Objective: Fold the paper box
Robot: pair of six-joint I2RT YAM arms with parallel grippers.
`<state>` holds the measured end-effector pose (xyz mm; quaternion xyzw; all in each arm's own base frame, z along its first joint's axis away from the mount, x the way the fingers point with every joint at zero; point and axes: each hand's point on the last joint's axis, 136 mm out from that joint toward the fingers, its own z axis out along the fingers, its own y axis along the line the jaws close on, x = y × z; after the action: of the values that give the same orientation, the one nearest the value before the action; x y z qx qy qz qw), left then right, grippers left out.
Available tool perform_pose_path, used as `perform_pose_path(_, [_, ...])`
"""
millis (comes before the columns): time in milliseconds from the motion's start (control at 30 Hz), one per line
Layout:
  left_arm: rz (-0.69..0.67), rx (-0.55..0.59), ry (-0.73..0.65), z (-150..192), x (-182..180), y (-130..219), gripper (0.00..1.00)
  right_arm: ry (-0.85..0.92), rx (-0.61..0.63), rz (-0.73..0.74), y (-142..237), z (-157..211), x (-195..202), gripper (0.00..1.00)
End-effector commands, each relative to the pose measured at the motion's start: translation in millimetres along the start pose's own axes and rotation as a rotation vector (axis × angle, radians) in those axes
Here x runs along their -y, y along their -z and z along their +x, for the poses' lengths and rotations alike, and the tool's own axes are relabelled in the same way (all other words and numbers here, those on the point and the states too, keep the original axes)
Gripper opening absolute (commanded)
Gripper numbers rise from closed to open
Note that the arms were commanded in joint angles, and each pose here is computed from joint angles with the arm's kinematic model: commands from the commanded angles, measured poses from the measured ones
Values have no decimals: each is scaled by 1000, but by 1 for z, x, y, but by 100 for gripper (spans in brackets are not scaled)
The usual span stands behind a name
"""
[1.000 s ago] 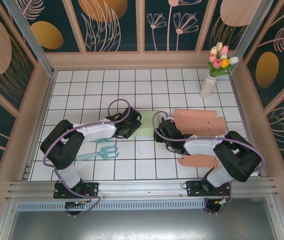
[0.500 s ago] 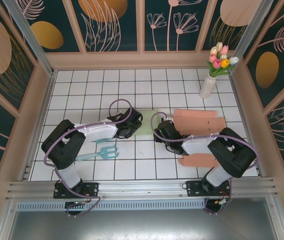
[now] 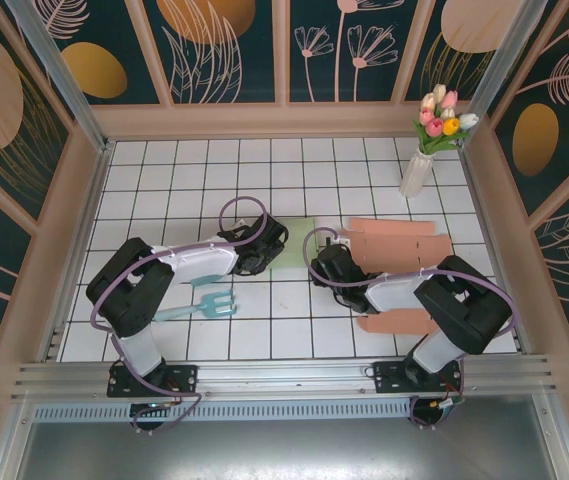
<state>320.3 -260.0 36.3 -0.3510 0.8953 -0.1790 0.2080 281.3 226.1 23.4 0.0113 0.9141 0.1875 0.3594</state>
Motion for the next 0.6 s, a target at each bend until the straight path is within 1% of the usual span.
perform_pose_path(0, [-183,33,-52,-5,-47,-7,59,-30,16,-24,8,-3,-7,26])
perform_pose_path(133, [-187,31,-54,-4,-47,-9,59,-28,11,6,18,1,-11,25])
perform_pose_path(300, [-194,23,-54,-2,-48,-12,59,-45,-5,-45,23,4,-25,24])
perform_pose_path(467, [-192,11,-57,0,-47,-14,59,-49,11,-107,18,-4,-42,21])
perform_pose_path(567, [-188,10,-55,1,-46,-14,59,-49,18,-117,7,-7,-47,20])
